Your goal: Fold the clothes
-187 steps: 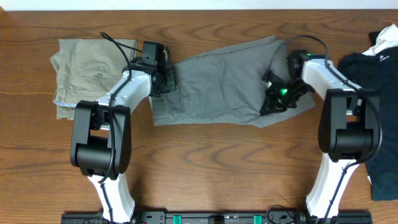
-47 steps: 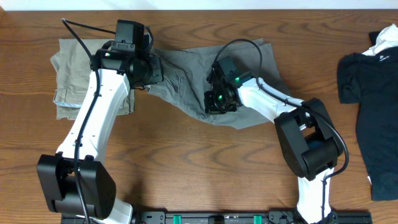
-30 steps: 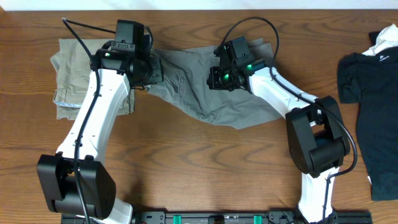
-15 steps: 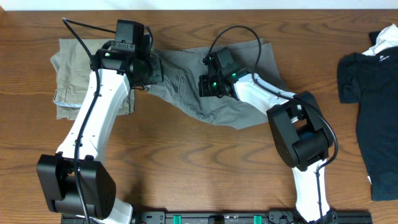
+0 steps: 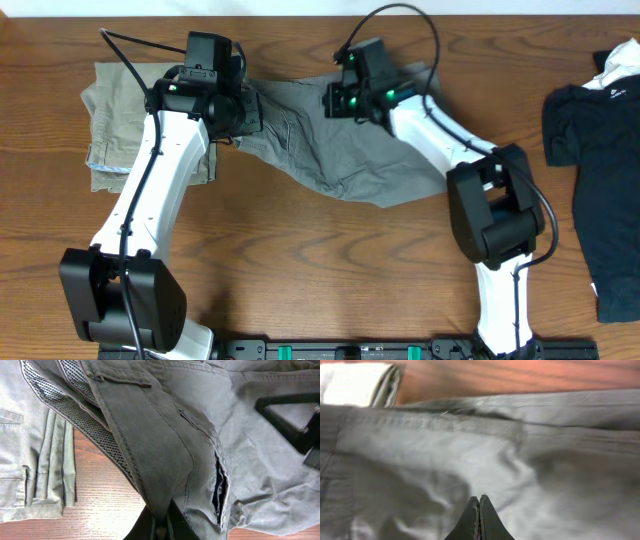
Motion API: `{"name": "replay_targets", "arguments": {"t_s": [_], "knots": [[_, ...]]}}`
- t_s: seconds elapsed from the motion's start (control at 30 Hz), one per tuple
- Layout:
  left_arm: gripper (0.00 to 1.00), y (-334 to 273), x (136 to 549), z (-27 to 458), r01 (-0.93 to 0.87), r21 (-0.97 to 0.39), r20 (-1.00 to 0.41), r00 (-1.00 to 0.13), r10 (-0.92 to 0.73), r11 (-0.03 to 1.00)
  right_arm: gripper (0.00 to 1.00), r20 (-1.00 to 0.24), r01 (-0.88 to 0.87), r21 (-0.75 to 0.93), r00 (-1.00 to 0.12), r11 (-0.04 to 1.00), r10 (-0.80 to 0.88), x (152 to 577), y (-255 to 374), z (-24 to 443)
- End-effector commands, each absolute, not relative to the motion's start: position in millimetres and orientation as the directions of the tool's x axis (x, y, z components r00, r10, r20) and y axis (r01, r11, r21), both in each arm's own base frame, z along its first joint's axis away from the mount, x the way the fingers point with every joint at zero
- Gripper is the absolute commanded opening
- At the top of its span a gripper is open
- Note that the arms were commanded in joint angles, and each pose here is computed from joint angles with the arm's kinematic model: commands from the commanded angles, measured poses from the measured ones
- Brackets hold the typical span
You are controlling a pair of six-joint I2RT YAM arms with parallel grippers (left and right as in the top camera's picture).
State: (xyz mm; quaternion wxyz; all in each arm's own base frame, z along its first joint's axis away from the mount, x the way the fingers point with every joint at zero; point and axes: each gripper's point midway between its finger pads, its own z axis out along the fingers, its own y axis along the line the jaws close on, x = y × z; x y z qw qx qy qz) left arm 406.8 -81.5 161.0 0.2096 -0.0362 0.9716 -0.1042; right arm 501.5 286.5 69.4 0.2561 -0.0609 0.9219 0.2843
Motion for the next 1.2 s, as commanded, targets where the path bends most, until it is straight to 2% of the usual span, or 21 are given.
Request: {"name": "replay_targets", "arguments": {"t_s": [0.0, 0.27, 0.53, 0.7, 0.83, 1.0, 1.17], "knots": [[0.06, -80, 411, 180, -0.014, -0.219, -0.448, -0.887, -0.114, 0.976, 0.01, -0.544, -0.261, 0.434, -0.839, 0.862, 0.02, 509, 278, 68], [0.06, -80, 411, 180, -0.014, -0.219, -0.448, -0.887, -0.113, 0.976, 0.01, -0.606, -0.317, 0.387, -0.795, 0.866, -0.02, 518, 293, 55], [0.06, -80, 411, 180, -0.013, -0.219, -0.449, -0.886, -0.113, 0.976, 0.01, -0.595, -0.308, 0.348, -0.802, 0.885, -0.045, 520, 304, -8], [0.06, -80, 411, 180, -0.013, -0.219, -0.449, -0.886, -0.112, 0.976, 0.01, -0.602, -0.32, 0.35, -0.797, 0.88, -0.05, 520, 312, -25], [0.06, -80, 411, 184, 0.012, -0.207, -0.463, -0.882, -0.087, 0.978, 0.01, -0.629, -0.343, 0.359, -0.776, 0.868, -0.047, 525, 313, -3], [0.06, -81, 414, 200, 0.037, -0.203, -0.501, -0.863, -0.071, 0.978, 0.02, -0.672, -0.35, 0.349, -0.74, 0.869, -0.028, 533, 298, 56], [0.06, -81, 414, 205, 0.063, -0.192, -0.515, -0.856, -0.046, 0.979, 0.05, -0.612, -0.262, 0.272, -0.789, 0.926, -0.043, 513, 249, 98]]}}
